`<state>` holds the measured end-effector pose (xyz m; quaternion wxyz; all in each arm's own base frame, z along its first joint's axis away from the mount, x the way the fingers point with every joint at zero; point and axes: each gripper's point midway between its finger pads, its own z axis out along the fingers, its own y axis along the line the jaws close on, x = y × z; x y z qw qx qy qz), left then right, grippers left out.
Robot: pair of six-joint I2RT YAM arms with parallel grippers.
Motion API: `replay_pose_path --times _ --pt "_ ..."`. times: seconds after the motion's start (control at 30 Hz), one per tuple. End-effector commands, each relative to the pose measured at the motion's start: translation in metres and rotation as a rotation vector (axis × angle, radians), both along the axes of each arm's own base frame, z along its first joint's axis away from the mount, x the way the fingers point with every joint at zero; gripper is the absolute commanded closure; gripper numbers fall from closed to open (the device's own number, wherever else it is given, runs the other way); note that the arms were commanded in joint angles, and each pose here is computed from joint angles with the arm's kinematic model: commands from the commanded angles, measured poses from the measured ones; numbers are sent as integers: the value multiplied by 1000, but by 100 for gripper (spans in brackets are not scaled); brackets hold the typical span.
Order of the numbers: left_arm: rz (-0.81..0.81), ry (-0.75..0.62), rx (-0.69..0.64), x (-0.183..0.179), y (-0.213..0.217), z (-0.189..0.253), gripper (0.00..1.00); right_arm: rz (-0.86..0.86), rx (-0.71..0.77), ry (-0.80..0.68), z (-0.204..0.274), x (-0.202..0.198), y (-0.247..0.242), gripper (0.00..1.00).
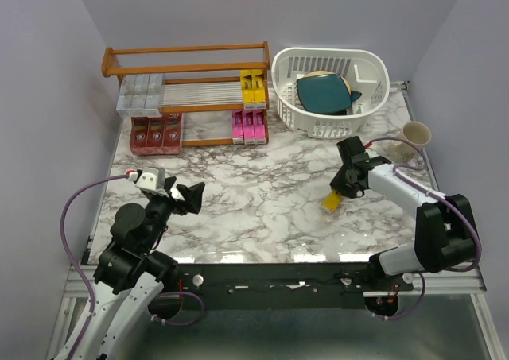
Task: Place and organize the toothpastes onto the shelf
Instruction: Move the toothpaste to the center of the board.
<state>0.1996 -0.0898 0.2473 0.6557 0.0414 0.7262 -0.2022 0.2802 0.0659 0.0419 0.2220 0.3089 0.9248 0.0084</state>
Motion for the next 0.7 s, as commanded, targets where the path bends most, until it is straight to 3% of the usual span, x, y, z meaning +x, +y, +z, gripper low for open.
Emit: replay_pose_path --times 0.0,0.13,0.27,0.5,0.67 --pt "-22 -8 9 0 -3 1 1 -12 80 58 -9 -25 46 50" --pt "-20 -2 12 1 -4 -1 1 1 83 71 -15 -31 67 40" --pt "-19 4 15 1 -4 -3 1 -5 38 67 -19 -28 61 23" --pt "-20 13 21 3 -5 -5 1 32 -109 -20 -3 0 43 20" --pt "-31 20 25 4 -7 -7 1 82 -125 -56 0 22 39 20"
